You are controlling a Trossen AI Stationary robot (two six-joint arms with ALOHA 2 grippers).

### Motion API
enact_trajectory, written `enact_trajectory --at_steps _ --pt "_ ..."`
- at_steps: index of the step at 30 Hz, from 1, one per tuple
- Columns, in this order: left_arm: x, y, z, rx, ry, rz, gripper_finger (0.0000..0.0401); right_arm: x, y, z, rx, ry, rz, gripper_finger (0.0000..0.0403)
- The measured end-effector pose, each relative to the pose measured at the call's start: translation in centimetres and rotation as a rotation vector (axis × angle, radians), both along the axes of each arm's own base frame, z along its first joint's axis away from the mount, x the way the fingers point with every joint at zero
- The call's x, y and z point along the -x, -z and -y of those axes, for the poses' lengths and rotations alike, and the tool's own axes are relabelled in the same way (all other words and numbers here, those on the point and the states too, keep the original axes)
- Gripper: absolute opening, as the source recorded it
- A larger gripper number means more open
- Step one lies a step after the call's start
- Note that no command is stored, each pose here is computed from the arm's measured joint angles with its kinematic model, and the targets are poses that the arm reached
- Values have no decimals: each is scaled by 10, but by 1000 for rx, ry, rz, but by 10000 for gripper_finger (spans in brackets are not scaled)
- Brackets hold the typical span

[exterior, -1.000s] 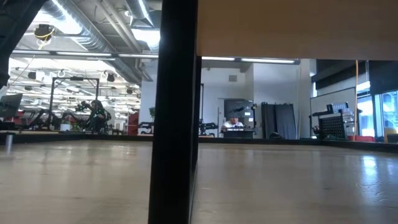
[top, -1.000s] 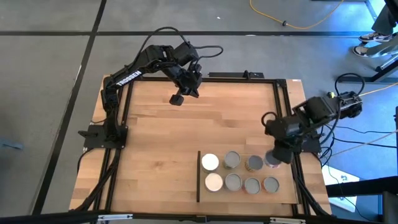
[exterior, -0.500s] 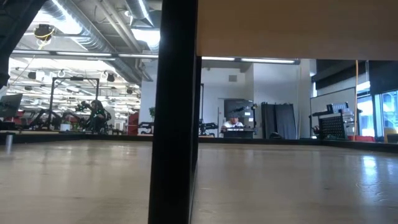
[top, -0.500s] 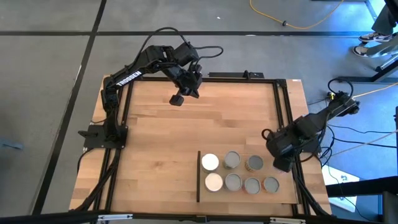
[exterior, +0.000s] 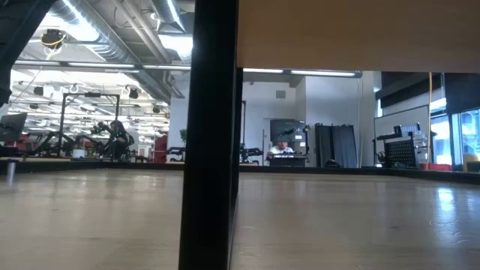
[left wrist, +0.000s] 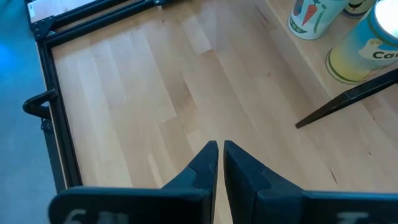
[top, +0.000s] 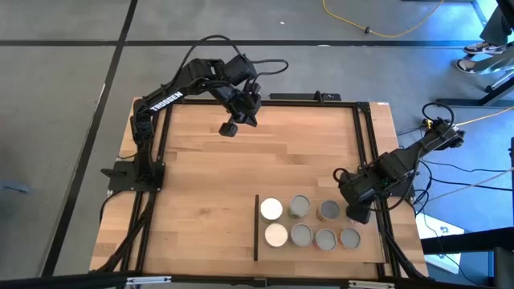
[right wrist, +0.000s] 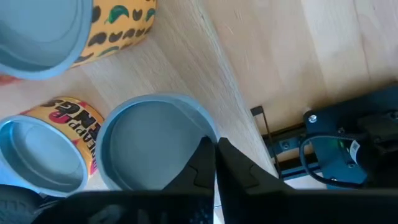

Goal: Pick and place cans onto a shelf
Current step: Put the tuna can on the shelf

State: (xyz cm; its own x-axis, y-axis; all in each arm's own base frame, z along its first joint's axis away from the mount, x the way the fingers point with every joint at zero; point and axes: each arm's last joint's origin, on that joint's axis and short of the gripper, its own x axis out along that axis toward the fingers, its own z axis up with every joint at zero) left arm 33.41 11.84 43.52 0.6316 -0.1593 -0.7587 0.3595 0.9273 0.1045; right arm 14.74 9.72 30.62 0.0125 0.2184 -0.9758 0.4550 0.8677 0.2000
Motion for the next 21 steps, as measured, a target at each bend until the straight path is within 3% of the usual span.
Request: enact_trajectory --at_steps 6,21 --pt "0 0 1 2 -1 -1 18 0 0 0 2 8 1 26" --pt "0 0 0 11 -20 -5 18 -1 0 -2 -42 -10 -10 34"
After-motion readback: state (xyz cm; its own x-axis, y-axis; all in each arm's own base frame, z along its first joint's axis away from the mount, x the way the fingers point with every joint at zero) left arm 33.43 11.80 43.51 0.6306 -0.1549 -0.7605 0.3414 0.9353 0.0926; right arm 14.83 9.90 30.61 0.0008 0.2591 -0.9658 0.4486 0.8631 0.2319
